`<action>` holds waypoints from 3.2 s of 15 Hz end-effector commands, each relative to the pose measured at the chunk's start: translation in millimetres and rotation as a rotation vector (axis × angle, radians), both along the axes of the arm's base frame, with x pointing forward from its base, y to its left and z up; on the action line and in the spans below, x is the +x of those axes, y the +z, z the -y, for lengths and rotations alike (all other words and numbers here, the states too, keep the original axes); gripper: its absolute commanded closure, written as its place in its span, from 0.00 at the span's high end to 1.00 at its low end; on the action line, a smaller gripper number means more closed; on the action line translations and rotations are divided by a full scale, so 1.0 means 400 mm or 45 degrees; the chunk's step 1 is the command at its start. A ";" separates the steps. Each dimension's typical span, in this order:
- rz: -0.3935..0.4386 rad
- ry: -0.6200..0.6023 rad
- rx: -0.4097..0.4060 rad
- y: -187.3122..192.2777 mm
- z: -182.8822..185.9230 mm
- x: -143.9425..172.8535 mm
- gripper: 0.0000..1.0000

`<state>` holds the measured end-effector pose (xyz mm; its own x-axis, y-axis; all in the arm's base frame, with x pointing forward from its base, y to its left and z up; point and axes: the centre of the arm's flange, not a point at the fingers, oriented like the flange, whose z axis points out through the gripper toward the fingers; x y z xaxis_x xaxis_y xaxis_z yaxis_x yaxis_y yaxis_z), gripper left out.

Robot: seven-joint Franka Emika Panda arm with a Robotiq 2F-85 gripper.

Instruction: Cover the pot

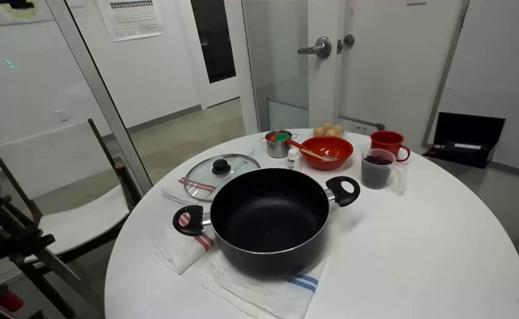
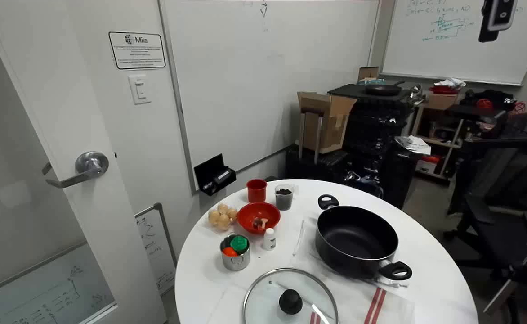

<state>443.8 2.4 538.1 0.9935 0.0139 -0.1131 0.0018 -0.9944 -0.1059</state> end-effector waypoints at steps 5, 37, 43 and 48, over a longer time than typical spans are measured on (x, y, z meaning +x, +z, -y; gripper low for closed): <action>0.000 0.000 0.000 0.000 0.000 0.000 1.00; 0.065 0.762 -0.301 -0.742 -0.278 0.559 1.00; -0.003 0.995 -0.327 -0.979 -0.346 0.589 1.00; -0.065 1.137 -0.266 -1.156 -0.379 0.607 1.00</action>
